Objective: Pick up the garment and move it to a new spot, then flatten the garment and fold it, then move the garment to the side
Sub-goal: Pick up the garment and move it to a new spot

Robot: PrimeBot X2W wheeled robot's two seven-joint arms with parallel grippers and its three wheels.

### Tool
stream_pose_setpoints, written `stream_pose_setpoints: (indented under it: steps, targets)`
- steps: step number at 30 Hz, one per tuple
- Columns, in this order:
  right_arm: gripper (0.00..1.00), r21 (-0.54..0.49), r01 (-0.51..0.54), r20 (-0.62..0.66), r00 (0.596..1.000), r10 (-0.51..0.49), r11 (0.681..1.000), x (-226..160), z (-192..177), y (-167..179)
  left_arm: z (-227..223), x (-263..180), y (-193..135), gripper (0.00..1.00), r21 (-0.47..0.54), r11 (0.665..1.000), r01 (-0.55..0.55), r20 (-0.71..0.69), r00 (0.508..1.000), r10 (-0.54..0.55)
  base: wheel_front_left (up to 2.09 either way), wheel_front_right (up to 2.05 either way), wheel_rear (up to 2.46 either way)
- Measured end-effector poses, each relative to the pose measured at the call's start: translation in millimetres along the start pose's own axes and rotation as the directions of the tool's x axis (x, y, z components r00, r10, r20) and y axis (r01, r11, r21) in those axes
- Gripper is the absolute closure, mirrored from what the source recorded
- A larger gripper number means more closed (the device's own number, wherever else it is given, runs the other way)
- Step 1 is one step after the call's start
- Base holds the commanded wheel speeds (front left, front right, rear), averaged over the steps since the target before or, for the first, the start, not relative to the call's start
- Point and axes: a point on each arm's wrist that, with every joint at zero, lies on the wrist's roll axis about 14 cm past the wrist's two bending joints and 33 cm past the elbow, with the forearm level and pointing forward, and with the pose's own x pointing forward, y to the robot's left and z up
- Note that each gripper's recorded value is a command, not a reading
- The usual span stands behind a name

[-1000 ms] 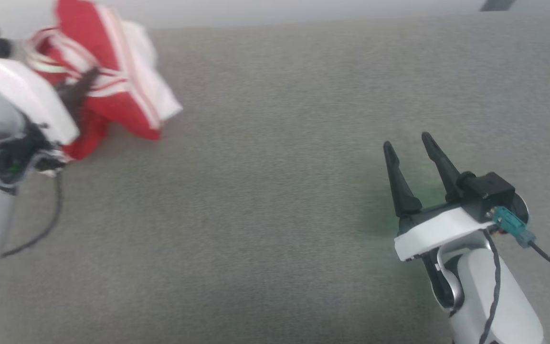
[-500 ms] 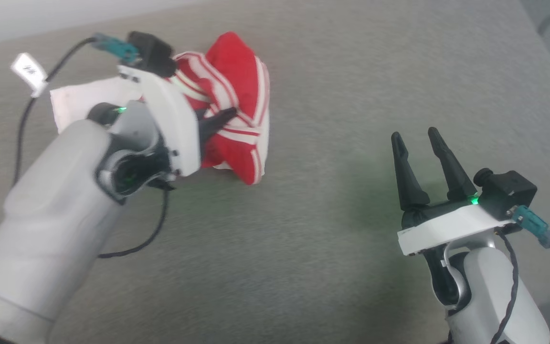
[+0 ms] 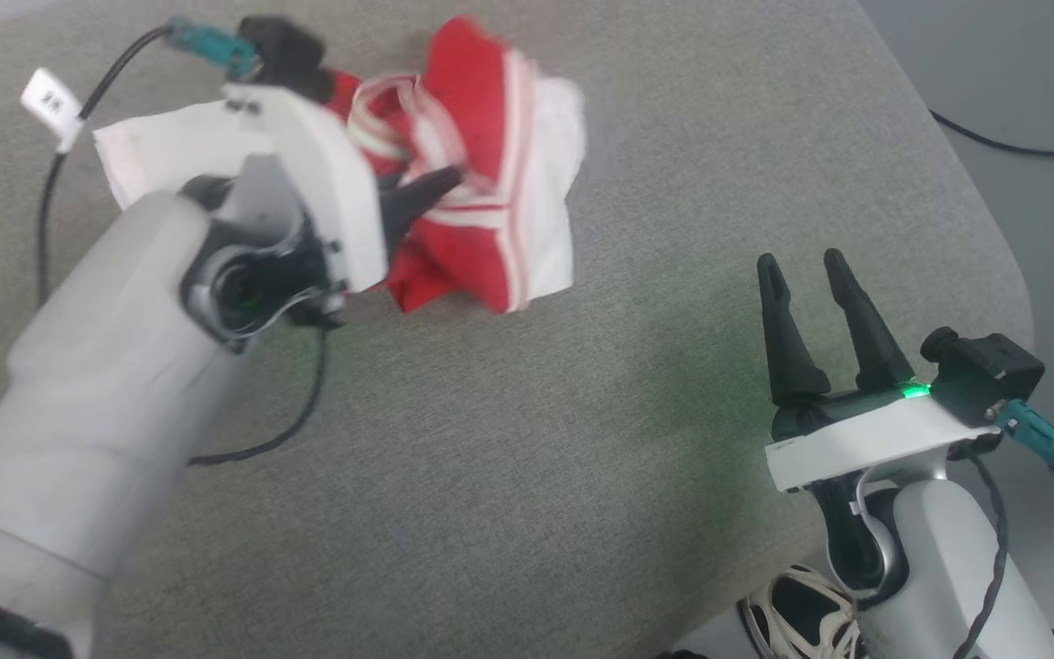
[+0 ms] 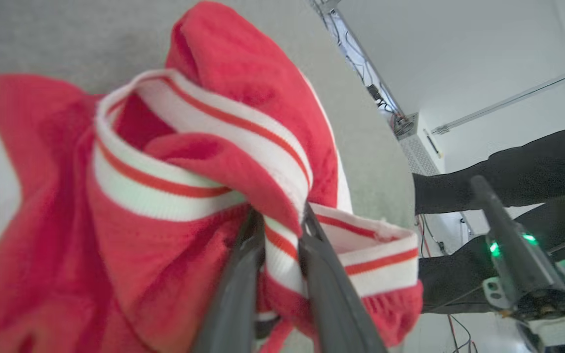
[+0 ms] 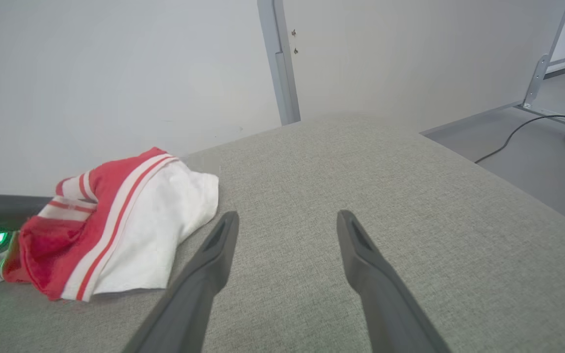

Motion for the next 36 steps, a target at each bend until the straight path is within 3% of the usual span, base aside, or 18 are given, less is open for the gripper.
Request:
stream_pose_setpoints:
  steps: [4, 10, 14, 18, 23, 25, 27, 31, 36]
  targets:
    - [0.00, 0.007, 0.000, 0.004, 1.000, 0.000, 1.000, 2, 2, 0, -24, -2, 35, 1.00, 0.050, 0.994, -0.094, -0.088, 0.991, 0.098, 0.00, 0.00, 0.00]
    - [0.00, 0.007, -0.002, 0.013, 1.000, 0.002, 1.000, 5, 5, 1, -32, 2, 48, 1.00, 0.225, 0.966, -0.127, -0.169, 0.971, 0.167, 0.00, 0.00, 0.00]
    - [0.00, 0.015, 0.000, 0.007, 1.000, 0.000, 1.000, 6, 3, 2, -39, 6, 52, 1.00, 0.435, 0.894, -0.111, -0.225, 0.948, 0.227, 0.00, 0.00, 0.00]
    - [0.00, 0.018, 0.004, 0.000, 1.000, -0.004, 1.000, 5, 0, 1, -44, 11, 56, 1.00, 0.523, 0.848, -0.086, -0.258, 0.932, 0.254, 0.00, 0.00, 0.00]
    - [0.00, 0.022, 0.015, 0.000, 1.000, -0.015, 1.000, 5, 1, -2, -44, 14, 57, 0.79, 0.555, 0.828, -0.079, -0.246, 0.935, 0.254, 0.00, 0.00, 0.00]
    - [0.00, 0.022, 0.014, 0.004, 1.000, -0.014, 1.000, 5, 2, -3, -42, 13, 56, 0.45, 0.572, 0.816, -0.081, -0.223, 0.942, 0.250, 0.00, 0.00, 0.00]
    - [0.00, 0.017, 0.006, 0.007, 1.000, -0.006, 1.000, 6, 2, 0, -39, 9, 55, 0.03, 0.594, 0.800, -0.089, -0.190, 0.950, 0.247, 0.00, 0.00, 0.00]
    - [0.00, 0.003, -0.025, 0.016, 1.000, 0.025, 1.000, 9, 4, 8, -26, -5, 50, 0.00, 0.607, 0.784, -0.130, -0.090, 0.969, 0.230, 0.00, 0.00, 0.00]
    - [0.00, -0.022, -0.081, 0.030, 0.996, 0.082, 0.996, 13, 7, 26, -16, -33, 33, 0.00, 0.524, 0.835, -0.169, 0.040, 0.984, 0.174, 0.00, 0.00, 0.00]
